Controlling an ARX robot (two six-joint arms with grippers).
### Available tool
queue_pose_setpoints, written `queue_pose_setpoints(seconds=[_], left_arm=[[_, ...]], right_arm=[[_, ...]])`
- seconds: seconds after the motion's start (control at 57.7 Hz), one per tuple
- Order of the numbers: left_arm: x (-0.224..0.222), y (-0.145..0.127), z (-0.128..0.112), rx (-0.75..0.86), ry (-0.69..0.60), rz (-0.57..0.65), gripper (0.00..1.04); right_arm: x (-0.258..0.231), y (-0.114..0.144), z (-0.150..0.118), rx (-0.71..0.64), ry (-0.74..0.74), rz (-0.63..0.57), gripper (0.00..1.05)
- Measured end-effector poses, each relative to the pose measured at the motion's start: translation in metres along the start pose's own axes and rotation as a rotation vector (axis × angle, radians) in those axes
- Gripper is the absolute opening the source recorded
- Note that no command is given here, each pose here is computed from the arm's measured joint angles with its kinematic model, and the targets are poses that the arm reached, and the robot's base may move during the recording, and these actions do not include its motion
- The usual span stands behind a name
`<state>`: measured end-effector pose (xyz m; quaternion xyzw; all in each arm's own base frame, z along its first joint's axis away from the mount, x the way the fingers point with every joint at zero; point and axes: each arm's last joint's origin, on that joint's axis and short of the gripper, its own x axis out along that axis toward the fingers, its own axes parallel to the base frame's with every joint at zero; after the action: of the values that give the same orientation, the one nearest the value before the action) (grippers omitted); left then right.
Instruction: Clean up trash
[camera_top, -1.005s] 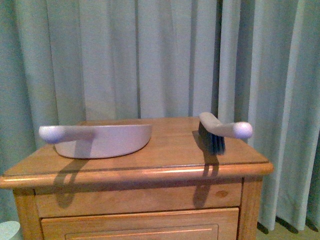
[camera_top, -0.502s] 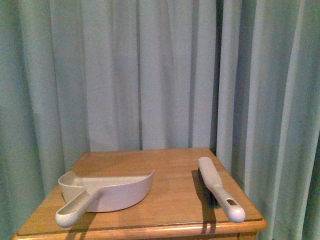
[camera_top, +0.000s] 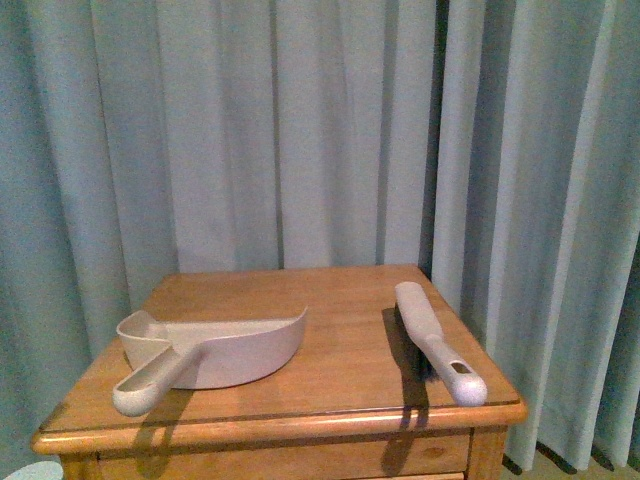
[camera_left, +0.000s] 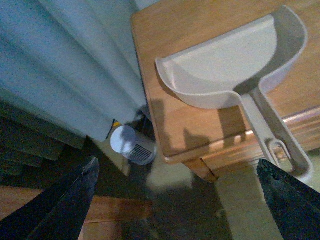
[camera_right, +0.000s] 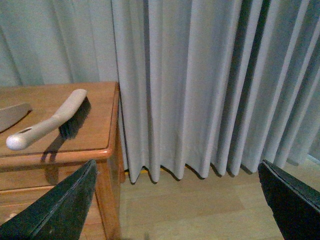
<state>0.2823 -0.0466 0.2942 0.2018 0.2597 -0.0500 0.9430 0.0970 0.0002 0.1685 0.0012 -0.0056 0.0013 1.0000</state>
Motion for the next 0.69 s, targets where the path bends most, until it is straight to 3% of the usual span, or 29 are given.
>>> queue_pose_setpoints(seconds=[0.069, 0.225, 0.468, 0.693], left_arm=[[0.012, -0.001, 0.02, 0.01, 0.02, -0.002, 0.97], [0.033, -0.02, 0.04, 0.026, 0.068, -0.041, 0.97], [0.064, -0.055, 0.034, 0.038, 0.167, -0.118, 0.97], [0.087, -0.066, 0.023, 0.0, 0.216, -0.129, 0.97]], right_arm=[[0.0, 0.0, 0.0, 0.0, 0.0, 0.0, 0.97], [0.0, 0.0, 0.0, 0.0, 0.0, 0.0, 0.97], [0.0, 0.0, 0.0, 0.0, 0.0, 0.0, 0.97], [0.0, 0.0, 0.0, 0.0, 0.0, 0.0, 0.97]])
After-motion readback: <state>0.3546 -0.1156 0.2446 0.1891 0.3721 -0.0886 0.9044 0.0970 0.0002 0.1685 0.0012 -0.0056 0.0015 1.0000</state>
